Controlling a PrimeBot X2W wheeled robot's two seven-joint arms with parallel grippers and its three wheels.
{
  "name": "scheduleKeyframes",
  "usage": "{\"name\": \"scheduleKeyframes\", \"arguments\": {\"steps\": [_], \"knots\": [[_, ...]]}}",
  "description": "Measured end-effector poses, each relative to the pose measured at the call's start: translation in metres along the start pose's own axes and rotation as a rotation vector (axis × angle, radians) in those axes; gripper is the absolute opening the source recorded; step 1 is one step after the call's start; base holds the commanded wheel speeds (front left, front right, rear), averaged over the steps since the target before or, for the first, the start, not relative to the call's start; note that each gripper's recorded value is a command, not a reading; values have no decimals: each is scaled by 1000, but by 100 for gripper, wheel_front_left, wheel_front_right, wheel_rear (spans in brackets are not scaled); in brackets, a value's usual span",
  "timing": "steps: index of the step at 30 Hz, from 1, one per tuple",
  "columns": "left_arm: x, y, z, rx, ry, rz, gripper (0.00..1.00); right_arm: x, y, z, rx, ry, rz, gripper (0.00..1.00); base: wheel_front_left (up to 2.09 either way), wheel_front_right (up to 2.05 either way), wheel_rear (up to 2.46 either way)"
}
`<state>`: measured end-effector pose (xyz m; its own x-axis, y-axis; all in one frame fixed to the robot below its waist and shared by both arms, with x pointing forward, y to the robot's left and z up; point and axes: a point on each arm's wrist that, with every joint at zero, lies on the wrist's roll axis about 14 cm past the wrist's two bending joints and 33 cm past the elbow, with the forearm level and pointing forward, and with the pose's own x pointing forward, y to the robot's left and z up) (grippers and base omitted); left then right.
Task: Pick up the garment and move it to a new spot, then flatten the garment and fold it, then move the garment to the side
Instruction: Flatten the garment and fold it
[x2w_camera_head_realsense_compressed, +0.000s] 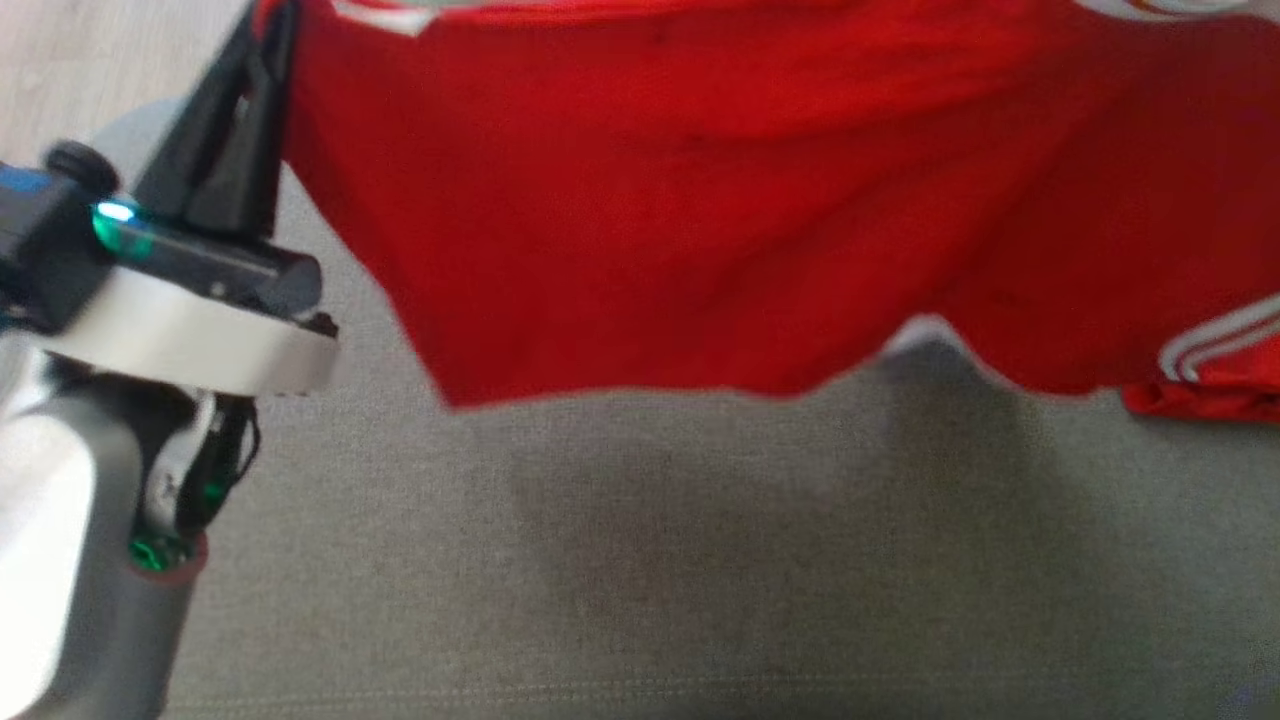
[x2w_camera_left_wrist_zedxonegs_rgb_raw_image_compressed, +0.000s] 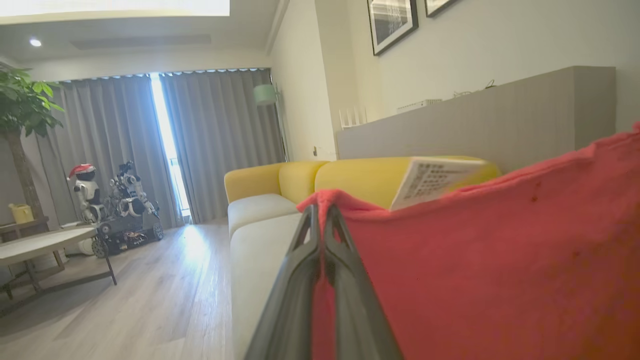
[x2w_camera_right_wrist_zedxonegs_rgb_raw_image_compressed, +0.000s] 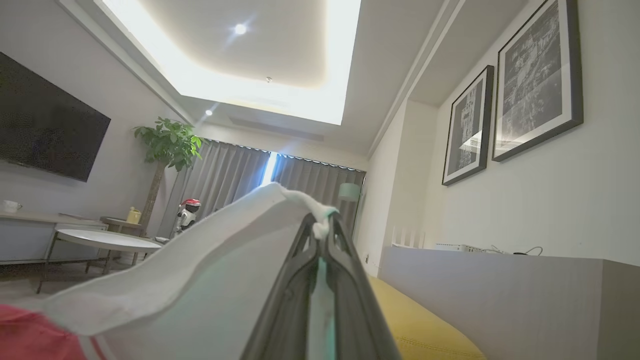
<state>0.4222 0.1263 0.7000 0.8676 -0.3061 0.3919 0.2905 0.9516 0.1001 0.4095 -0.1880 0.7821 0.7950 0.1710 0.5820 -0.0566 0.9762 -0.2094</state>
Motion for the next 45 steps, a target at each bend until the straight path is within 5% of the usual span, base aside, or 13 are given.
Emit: {"name": "scheduleKeyframes", "arguments": {"steps": [10,22,28,33,39,45], "knots": [[18,15,-14,0,21,22,0,26,14,-39,127,77,55,0,0,0,0],[131,48,-40,91,-40,6,0,155,33,-87,236,68,126,0,0,0,0],[164,72,-40,123,-19,55,0,187,45,-99,259,100,132,0,0,0,0],[151,56,-126,18,223,52,0,159,84,-178,263,375,176,0,0,0,0],[76,38,-254,-146,595,114,0,74,127,-285,348,749,195,0,0,0,0],[33,25,-300,-246,732,165,0,-8,140,-352,476,975,119,0,0,0,0]]}}
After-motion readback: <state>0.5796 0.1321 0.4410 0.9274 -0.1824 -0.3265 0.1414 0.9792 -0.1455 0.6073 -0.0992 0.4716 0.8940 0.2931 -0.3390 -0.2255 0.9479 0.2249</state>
